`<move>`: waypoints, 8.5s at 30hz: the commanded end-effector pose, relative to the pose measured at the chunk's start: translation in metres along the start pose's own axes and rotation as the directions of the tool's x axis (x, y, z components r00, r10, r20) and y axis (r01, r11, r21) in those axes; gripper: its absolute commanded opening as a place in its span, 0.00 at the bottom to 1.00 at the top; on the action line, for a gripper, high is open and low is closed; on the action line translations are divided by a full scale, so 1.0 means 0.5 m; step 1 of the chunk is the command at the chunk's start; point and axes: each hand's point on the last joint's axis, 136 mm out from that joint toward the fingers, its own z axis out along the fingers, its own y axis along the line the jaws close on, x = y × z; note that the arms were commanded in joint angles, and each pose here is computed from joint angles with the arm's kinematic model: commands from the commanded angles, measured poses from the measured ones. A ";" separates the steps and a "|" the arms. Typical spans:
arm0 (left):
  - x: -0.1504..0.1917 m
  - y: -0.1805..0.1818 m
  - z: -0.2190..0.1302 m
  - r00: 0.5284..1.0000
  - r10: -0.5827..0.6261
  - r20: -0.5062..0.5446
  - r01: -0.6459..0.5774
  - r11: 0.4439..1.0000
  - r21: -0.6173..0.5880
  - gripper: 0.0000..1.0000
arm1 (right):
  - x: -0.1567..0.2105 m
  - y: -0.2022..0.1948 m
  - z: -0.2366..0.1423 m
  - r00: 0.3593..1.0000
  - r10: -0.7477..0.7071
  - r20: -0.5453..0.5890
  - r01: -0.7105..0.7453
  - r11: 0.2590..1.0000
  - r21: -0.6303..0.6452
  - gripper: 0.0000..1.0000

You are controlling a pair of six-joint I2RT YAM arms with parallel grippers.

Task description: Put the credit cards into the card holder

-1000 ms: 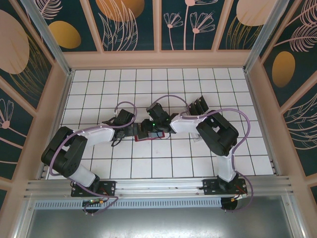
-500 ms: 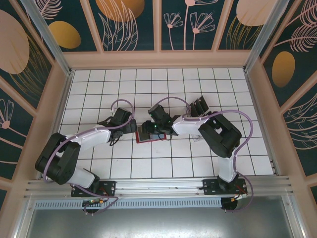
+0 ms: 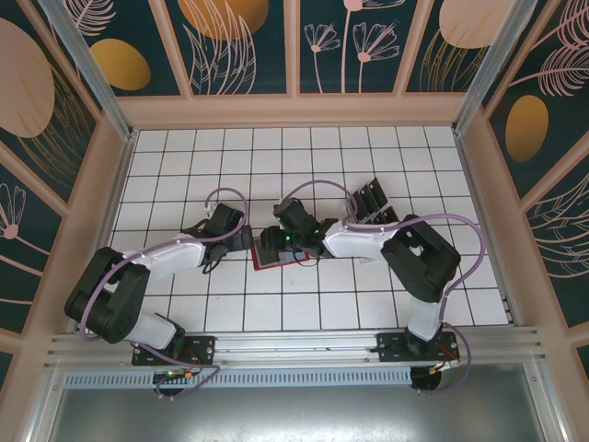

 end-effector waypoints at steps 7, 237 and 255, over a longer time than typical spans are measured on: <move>0.017 0.015 -0.005 1.000 -0.012 -0.017 0.011 1.000 -0.005 0.99 | 0.049 -0.033 -0.006 0.999 -0.012 -0.039 0.015 0.997 0.074 0.43; 0.182 0.036 0.003 0.974 -0.036 -0.222 0.050 0.997 0.057 0.98 | 0.093 0.007 0.057 0.990 -0.018 -0.137 0.023 0.999 0.032 0.00; 0.198 0.033 0.009 0.970 -0.036 -0.239 0.054 0.996 0.071 0.99 | 0.094 0.057 0.095 0.983 -0.050 -0.174 0.048 0.999 -0.017 0.00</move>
